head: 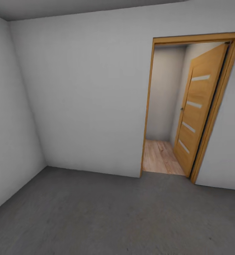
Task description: Move the two storage containers from the living room to the garage. In the garage, place one container on the floor and stack the other container on top of it (either order is fine).
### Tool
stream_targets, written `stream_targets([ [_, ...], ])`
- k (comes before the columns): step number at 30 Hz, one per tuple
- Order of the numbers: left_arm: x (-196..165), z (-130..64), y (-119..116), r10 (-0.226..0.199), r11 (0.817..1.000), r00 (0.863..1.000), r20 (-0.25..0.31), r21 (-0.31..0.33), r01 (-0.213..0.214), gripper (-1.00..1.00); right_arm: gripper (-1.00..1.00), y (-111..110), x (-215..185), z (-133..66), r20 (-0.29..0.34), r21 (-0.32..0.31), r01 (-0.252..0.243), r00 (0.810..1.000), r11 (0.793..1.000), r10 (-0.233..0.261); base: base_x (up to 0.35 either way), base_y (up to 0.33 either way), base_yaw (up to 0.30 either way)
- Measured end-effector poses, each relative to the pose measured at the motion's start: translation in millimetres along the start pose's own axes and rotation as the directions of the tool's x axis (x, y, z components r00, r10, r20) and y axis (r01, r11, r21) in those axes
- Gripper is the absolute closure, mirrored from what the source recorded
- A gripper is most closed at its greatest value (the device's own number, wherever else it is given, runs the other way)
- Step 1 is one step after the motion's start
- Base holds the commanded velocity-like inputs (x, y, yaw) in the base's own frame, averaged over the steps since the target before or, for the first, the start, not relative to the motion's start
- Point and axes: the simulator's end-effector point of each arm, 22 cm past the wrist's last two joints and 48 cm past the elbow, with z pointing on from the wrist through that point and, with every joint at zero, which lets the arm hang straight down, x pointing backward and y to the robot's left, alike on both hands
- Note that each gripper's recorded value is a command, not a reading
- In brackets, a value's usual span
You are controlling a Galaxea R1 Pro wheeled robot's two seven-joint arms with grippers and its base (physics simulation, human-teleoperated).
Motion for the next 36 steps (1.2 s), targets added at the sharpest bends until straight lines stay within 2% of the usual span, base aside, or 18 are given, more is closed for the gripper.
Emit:
stream_targets([
  [36, -0.2, 0.0, -0.7, 0.002, 1.000, 1.000, 0.000, 0.002, -0.002, -1.00, -1.00, 2.5, 0.1, 0.0, 0.000, -0.004, 0.000, 1.000, 1.000, 0.000, 0.000, 0.000, -0.297],
])
